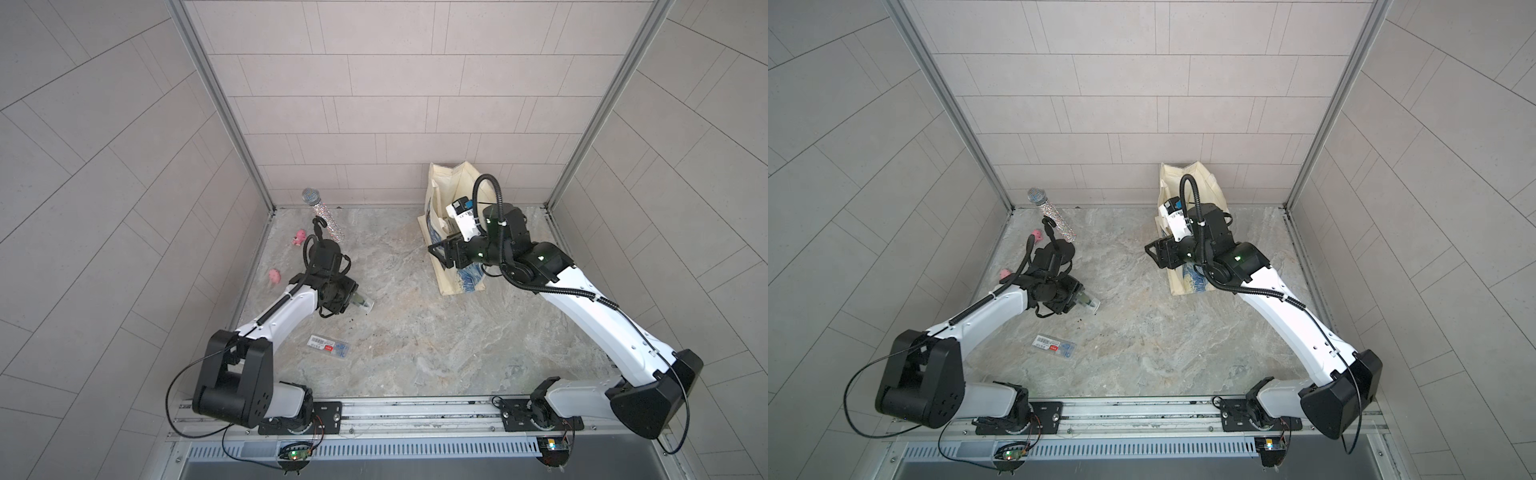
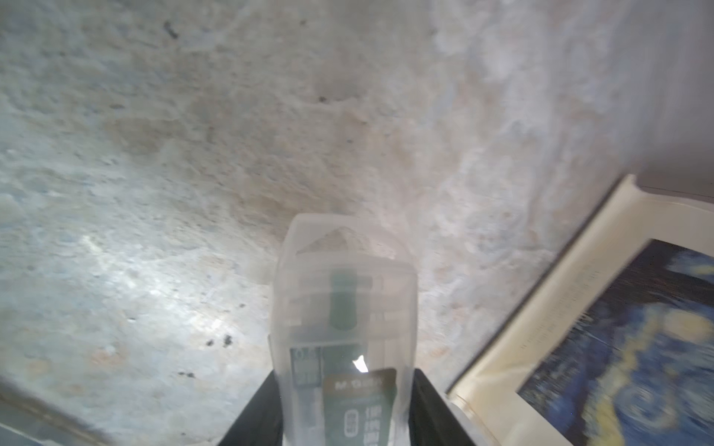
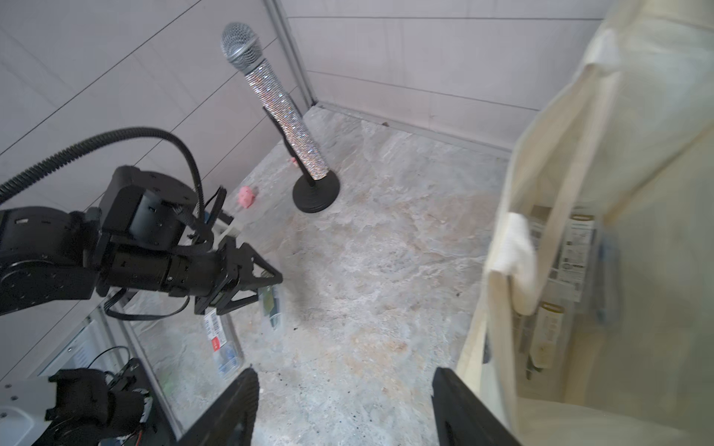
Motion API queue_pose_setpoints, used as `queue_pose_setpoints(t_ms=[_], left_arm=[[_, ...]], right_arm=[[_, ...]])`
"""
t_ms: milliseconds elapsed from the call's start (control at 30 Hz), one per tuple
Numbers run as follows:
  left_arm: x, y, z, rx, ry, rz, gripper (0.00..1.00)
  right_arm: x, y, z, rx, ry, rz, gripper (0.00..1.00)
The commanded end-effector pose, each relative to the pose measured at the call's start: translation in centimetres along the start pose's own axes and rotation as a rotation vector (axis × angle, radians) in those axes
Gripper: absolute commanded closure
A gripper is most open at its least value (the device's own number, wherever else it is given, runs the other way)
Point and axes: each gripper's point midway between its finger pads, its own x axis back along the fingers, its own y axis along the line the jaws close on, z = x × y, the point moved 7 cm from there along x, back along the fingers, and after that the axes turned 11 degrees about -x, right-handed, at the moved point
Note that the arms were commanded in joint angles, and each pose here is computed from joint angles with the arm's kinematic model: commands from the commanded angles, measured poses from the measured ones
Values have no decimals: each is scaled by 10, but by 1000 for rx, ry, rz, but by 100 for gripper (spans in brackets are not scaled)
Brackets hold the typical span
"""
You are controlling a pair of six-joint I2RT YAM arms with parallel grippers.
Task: Put the compass set into the canvas bag
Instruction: Pick up the compass set at the center of the board, then place the compass set in the canvas bag.
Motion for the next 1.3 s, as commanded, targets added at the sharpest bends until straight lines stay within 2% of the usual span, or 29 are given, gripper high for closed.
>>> queue_pose_setpoints(t_ms=[0,233,533,867,1033,1133,1267], left_arm=[[27,-35,-5,-4,-14,159,66],[83,-81,0,-95,-75,355,69],[92,-104,15,-110,-54,449,70],[94,-106,16,-109,-63,470,71],[91,-104,17,-105,-57,469,71],[89,-106,17,-106,-50,475,71],[87,-105,17,-102,-48,479,71]], right_arm=[[-18,22,6,5,53,-92,28],[-59,38,18,1,137,-162,27],[-100,55,24,-54,192,-256,30],[-134,52,33,-96,247,-248,51],[-135,50,33,-96,243,-234,58],[-134,50,31,-95,229,-225,69],[-132,50,29,-92,217,-217,78]])
